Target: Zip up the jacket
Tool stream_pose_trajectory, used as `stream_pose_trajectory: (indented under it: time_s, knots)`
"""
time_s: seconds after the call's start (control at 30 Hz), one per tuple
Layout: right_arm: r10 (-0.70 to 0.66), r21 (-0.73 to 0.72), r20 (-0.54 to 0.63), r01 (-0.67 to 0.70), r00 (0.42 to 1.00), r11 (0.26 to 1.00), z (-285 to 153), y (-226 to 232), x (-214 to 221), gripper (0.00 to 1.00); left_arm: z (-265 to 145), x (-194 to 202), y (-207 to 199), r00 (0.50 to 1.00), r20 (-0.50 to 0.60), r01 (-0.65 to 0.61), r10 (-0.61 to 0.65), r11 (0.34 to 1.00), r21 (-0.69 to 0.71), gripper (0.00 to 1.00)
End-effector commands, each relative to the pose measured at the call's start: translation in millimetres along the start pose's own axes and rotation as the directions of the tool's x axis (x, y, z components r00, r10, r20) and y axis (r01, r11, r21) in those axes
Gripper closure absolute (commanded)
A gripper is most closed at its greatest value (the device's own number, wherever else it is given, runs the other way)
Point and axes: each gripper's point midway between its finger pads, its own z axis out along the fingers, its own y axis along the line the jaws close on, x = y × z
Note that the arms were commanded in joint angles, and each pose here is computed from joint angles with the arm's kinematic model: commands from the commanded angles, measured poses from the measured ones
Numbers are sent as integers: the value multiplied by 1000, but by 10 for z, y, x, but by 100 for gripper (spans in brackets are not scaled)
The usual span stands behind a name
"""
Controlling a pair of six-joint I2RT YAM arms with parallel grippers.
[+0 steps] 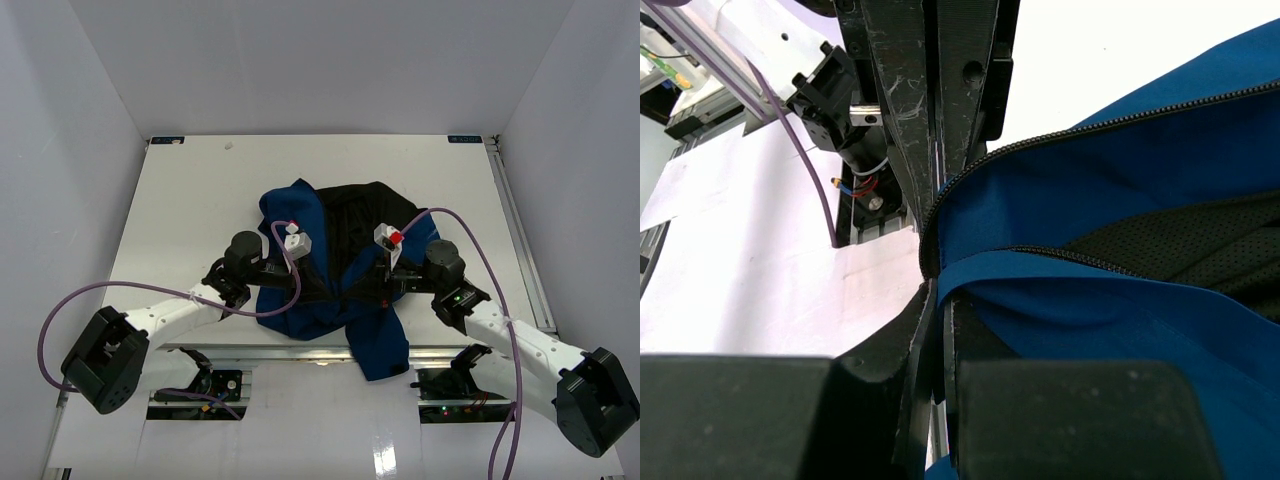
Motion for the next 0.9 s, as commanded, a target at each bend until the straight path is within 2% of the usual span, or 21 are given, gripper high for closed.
stream_pose_trajectory:
  time_s: [0.0, 0.47, 0.87]
  knots:
    - [-110, 21, 68, 109, 992, 994, 15, 34, -433, 92, 19, -37, -110, 999, -12, -29, 30, 999, 30, 100]
    - [-84, -41, 98, 88, 992, 995, 95, 114, -583, 92, 56, -12, -100, 999, -28, -29, 29, 999, 21, 100]
    - [-79, 20, 153, 77, 985, 997, 89, 64, -758, 92, 85, 42, -38, 999, -51, -16, 16, 1000, -7, 100]
